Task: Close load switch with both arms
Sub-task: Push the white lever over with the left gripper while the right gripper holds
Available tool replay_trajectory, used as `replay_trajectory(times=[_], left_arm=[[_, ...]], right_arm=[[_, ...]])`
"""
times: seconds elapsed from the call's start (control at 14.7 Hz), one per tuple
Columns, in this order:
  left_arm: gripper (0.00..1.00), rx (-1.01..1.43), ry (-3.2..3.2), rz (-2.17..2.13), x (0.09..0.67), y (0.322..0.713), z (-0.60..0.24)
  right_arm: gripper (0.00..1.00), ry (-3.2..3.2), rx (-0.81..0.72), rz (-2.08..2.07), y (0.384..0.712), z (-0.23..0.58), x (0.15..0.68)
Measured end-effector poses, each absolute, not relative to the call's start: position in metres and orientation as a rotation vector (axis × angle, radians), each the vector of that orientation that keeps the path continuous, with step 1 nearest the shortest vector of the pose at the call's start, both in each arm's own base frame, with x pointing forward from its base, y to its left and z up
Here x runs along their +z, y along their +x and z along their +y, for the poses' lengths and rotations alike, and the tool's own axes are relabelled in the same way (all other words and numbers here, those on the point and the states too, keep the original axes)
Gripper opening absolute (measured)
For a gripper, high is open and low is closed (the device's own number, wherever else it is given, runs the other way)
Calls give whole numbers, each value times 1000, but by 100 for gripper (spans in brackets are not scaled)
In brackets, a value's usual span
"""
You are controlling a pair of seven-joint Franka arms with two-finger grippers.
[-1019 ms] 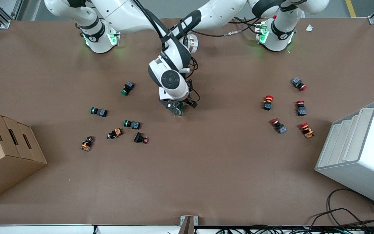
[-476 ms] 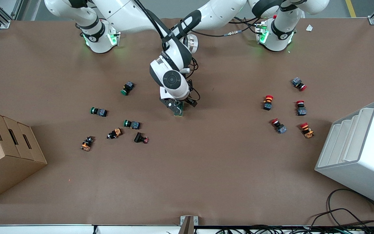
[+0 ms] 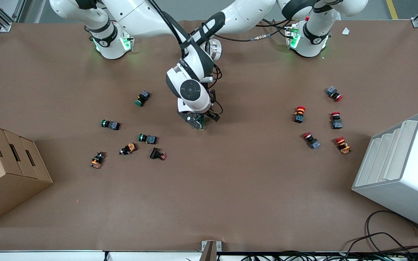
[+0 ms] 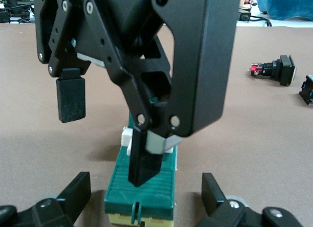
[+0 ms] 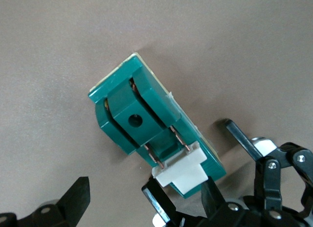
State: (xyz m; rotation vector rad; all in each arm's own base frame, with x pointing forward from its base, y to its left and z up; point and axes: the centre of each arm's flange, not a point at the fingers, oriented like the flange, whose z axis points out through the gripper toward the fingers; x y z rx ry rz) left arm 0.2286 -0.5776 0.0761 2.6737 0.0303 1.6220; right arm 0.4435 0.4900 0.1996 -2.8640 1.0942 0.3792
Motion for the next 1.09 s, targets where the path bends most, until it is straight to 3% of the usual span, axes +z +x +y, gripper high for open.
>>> replay_trajectory(times=[0.48, 1.09], left_arm=[[100, 1643, 2666, 29, 75, 236, -575], [100, 1655, 2659, 25, 75, 240, -574]], right_arm=[[100, -2833, 392, 1112, 458, 491, 222], [100, -2749, 304, 1125, 506, 469, 241]])
